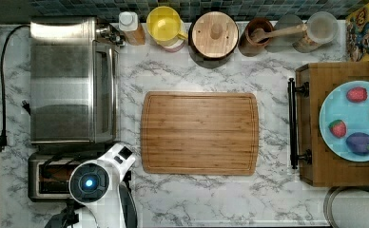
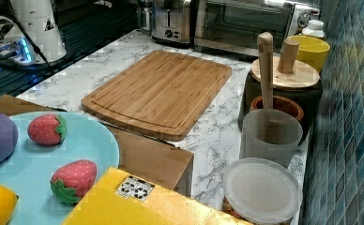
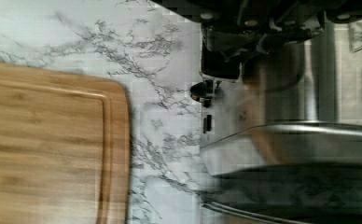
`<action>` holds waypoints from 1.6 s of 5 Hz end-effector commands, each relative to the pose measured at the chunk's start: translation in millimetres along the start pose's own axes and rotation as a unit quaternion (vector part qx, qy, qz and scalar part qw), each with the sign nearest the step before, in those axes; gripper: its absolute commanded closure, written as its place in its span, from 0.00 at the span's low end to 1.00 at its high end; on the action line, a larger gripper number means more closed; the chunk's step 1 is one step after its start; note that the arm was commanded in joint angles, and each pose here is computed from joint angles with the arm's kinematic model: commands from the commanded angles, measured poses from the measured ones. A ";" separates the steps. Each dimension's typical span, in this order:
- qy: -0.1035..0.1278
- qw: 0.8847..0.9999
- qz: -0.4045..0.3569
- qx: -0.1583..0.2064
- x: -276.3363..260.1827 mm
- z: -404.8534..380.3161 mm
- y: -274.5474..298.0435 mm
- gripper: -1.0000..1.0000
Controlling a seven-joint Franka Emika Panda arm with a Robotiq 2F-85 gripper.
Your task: Turn on the toaster.
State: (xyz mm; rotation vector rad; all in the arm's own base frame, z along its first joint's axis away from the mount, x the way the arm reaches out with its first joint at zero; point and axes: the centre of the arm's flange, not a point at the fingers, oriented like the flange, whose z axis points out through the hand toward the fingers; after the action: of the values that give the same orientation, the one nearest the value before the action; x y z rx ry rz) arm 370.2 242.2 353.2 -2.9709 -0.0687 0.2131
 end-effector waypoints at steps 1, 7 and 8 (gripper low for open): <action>-0.017 0.999 0.036 -0.025 13.9 7.1 7.6 1.00; -0.122 0.991 0.059 -0.002 -52.5 140.7 34.3 1.00; -0.154 0.986 0.062 -0.016 -72.3 183.7 41.5 1.00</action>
State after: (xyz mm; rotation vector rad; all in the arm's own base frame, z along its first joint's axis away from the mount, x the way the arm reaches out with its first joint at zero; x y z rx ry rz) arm 383.5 217.8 295.0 -2.8595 0.2527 0.3059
